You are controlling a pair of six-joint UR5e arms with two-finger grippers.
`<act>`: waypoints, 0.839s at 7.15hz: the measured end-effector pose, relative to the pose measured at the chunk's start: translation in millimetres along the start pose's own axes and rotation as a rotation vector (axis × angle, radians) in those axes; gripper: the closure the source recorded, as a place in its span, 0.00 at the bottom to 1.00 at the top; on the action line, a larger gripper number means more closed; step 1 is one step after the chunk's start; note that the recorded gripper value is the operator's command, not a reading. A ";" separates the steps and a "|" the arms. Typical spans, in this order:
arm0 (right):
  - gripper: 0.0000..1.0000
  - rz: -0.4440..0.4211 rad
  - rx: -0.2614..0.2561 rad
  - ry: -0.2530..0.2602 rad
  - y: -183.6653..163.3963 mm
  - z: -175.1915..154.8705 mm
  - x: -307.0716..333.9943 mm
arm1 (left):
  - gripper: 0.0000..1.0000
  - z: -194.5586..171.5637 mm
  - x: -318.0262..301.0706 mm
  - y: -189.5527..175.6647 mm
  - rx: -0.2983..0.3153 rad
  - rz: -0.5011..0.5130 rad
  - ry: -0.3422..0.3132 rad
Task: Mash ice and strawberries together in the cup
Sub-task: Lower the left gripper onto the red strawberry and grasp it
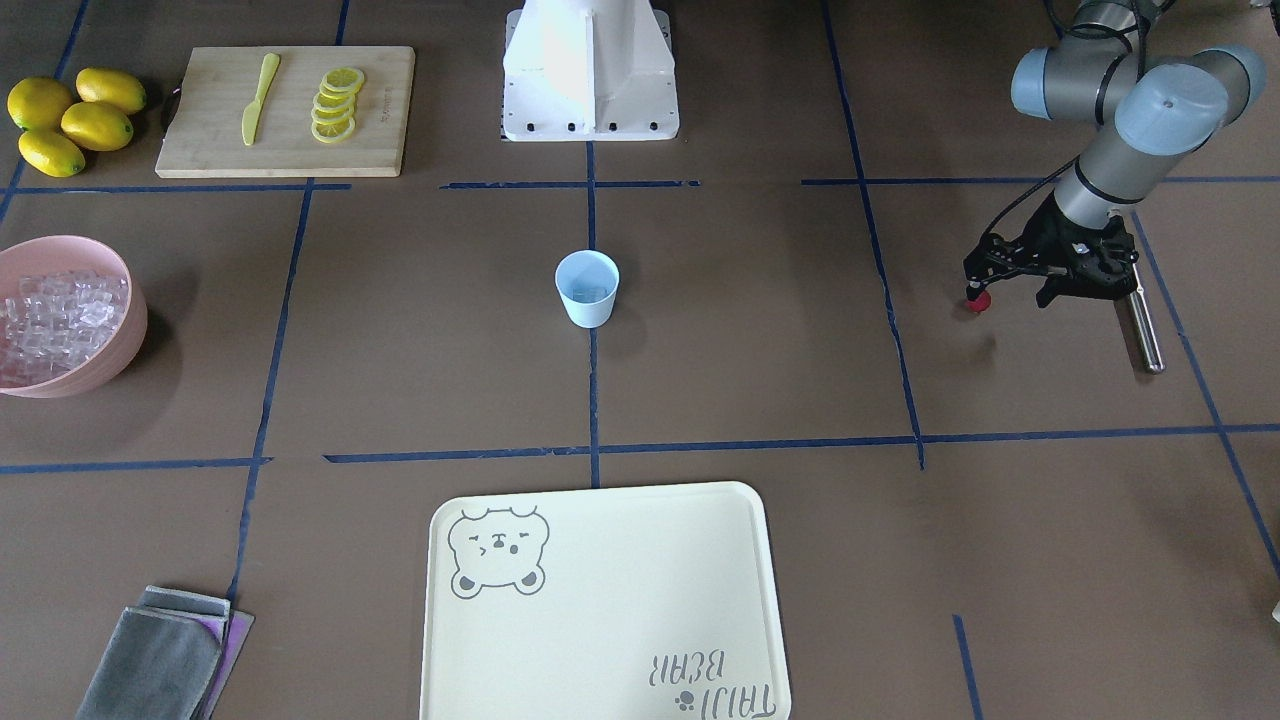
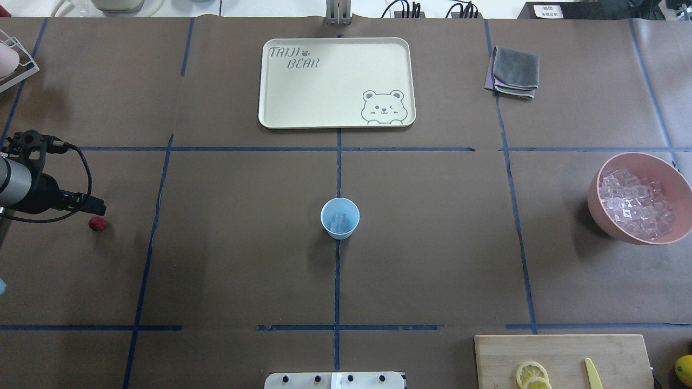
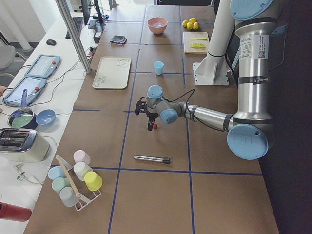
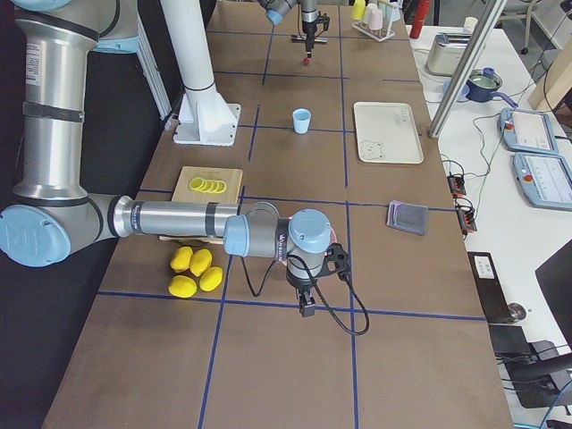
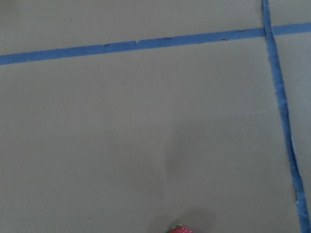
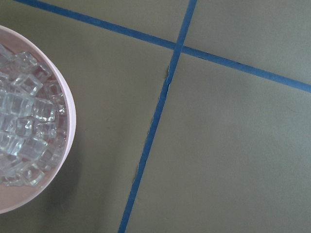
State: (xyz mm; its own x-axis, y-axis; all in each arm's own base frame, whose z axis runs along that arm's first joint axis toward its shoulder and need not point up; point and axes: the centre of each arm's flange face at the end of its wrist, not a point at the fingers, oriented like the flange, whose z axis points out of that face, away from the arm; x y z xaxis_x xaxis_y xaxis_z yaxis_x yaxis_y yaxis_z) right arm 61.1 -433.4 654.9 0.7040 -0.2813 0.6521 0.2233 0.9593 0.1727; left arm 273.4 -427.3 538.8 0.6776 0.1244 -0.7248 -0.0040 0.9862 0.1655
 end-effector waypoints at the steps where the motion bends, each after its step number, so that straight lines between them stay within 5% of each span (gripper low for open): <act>1: 0.01 0.000 0.000 0.000 0.1 0.1 0.1 | 0.04 5.9 5.2 2.8 -0.009 0.007 0.002; 6: 0.01 0.002 -0.003 0.000 0.3 1.0 0.3 | 0.15 18.2 11.3 10.5 -0.034 0.021 -0.003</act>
State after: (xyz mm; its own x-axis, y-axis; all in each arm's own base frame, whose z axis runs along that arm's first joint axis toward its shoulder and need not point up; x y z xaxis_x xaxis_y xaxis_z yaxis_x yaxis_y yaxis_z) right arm 60.8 -433.1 655.8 0.7044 -0.2796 0.6524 0.2239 0.9598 0.1695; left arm 294.4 -417.6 544.5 0.6797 0.1445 -0.7191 -0.0431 0.9866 0.1575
